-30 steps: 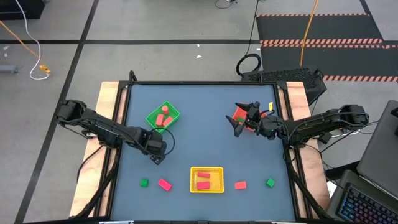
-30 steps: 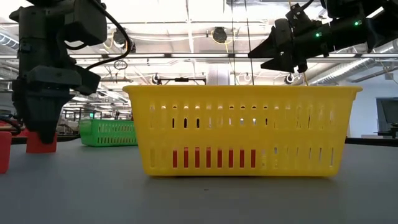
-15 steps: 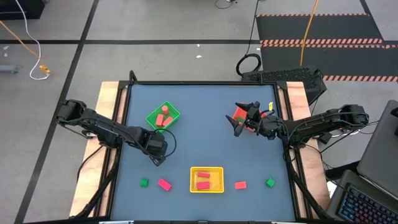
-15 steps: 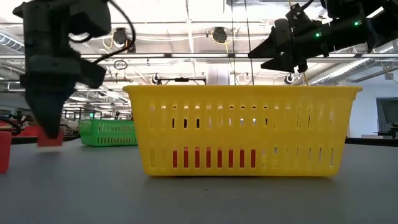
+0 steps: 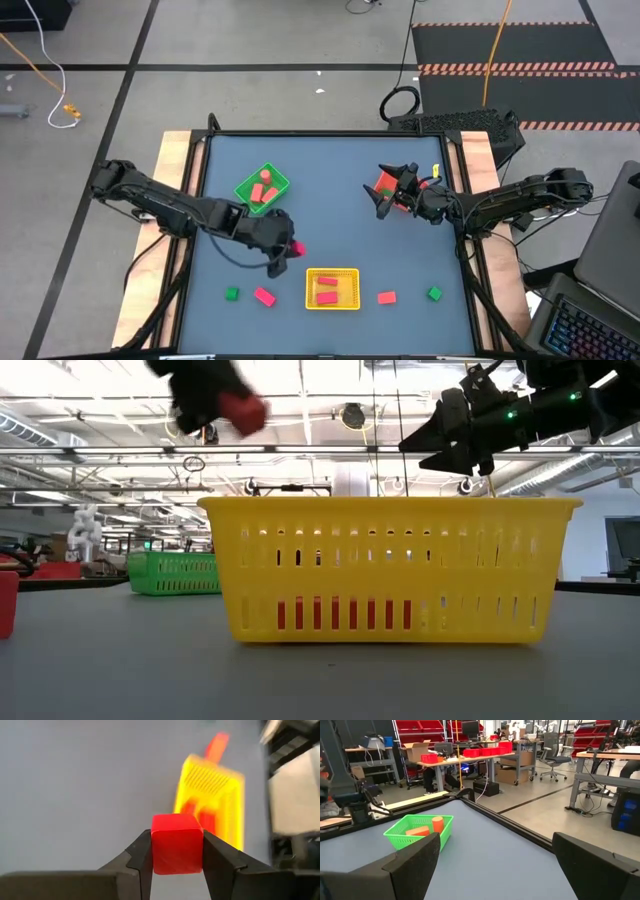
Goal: Sort & place blocks by color
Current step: Put the red block into the green bin
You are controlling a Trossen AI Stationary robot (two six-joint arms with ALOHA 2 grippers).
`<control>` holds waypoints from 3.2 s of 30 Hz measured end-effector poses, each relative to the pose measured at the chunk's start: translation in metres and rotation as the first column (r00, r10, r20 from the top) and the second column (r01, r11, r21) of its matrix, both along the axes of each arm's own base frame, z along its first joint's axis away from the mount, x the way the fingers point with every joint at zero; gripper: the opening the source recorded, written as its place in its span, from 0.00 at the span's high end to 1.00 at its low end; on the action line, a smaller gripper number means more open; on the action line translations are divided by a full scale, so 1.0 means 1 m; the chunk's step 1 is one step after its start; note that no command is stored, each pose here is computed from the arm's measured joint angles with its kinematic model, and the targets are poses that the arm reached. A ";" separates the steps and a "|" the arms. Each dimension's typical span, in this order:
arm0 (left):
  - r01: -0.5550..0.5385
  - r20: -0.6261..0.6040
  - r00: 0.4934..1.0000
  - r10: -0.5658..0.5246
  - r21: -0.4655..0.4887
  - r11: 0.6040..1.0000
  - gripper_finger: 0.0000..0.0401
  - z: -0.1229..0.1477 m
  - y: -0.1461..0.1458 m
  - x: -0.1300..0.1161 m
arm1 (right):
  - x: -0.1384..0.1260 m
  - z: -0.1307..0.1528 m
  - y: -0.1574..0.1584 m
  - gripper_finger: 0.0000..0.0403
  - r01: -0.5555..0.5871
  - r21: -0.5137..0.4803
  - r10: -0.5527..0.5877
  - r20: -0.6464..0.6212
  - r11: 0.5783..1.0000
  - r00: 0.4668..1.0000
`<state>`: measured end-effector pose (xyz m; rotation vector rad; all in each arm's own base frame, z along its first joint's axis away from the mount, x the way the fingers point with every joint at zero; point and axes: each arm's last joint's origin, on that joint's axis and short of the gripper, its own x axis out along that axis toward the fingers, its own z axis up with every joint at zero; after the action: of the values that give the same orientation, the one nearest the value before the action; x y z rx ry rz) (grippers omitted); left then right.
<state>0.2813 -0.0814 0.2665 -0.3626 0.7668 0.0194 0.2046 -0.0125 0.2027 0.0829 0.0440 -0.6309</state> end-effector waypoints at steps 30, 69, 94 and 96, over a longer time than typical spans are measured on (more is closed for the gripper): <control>0.228 0.310 0.902 -0.301 0.250 0.941 0.62 -0.091 -0.047 0.087 | -0.001 0.010 0.003 0.06 -0.014 0.007 0.014 0.109 1.000 0.994; 0.479 -0.392 0.825 -0.408 0.100 0.872 0.44 -0.063 -0.091 -0.039 | -0.001 0.008 -0.002 0.06 0.008 -0.023 -0.006 0.060 1.000 0.998; 0.614 -0.537 0.713 -0.451 0.168 0.772 0.68 -0.110 -0.095 -0.027 | -0.001 0.009 -0.003 0.06 0.012 -0.022 -0.010 0.069 1.000 0.998; 0.595 -0.493 0.745 -0.450 0.186 0.782 0.68 -0.097 -0.090 -0.026 | -0.001 0.009 -0.003 0.06 0.012 -0.025 -0.010 0.068 1.000 0.998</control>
<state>0.2553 -0.1711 0.1698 0.2144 1.2650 -0.3226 0.2039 -0.0150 0.2113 0.0803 -0.0297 -0.6388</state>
